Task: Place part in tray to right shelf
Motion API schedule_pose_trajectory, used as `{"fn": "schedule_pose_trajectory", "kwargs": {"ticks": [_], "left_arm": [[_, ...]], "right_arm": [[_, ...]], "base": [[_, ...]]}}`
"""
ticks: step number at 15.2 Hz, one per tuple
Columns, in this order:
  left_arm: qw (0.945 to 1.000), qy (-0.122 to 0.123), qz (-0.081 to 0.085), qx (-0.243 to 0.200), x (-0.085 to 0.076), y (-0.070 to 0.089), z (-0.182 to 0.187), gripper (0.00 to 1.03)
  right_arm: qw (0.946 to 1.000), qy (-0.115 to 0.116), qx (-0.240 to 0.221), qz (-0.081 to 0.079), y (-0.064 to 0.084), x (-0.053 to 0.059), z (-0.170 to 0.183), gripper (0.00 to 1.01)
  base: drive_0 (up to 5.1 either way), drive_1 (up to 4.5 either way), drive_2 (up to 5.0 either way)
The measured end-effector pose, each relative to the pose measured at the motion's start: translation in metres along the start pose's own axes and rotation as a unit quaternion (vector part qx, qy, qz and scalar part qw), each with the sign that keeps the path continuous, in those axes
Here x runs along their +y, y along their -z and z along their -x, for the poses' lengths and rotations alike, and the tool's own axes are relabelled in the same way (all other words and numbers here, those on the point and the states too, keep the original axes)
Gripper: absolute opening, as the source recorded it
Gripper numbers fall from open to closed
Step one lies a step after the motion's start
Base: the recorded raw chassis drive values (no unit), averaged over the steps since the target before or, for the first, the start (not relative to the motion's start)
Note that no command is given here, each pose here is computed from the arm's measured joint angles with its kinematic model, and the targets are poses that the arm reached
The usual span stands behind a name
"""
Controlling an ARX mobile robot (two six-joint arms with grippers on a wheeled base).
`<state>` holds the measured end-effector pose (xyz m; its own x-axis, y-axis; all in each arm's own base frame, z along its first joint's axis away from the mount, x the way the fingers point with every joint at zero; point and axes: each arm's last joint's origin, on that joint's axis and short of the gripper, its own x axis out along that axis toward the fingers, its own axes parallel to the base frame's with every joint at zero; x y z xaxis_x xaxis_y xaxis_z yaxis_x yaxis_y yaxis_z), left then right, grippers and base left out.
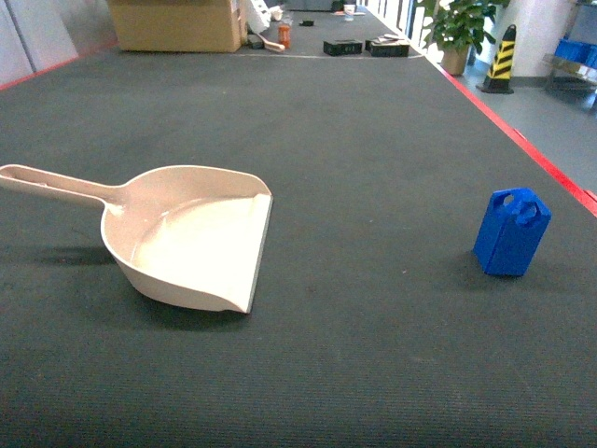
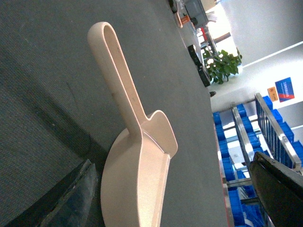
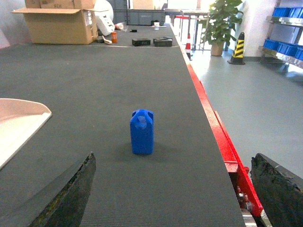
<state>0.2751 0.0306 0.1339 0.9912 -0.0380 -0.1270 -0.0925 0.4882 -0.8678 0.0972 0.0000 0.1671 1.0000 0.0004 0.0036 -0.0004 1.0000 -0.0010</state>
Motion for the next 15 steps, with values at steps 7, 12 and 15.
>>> {"fn": "schedule_pose_trajectory", "kwargs": {"ticks": [7, 12, 15], "left_arm": [[0.9989, 0.016, 0.019, 0.038, 0.004, 0.015, -0.071, 0.98], [0.9994, -0.006, -0.003, 0.033, 0.014, 0.015, -0.067, 0.98], [0.9994, -0.008, -0.003, 0.033, 0.014, 0.015, -0.067, 0.98]], "right_arm": [[1.0, 0.0, 0.0, 0.0, 0.0, 0.0, 0.0, 0.98], [1.0, 0.0, 0.0, 0.0, 0.0, 0.0, 0.0, 0.98], [1.0, 0.0, 0.0, 0.0, 0.0, 0.0, 0.0, 0.98]], "base": [[0.0, 0.0, 0.0], [0.0, 0.0, 0.0], [0.0, 0.0, 0.0]]}}
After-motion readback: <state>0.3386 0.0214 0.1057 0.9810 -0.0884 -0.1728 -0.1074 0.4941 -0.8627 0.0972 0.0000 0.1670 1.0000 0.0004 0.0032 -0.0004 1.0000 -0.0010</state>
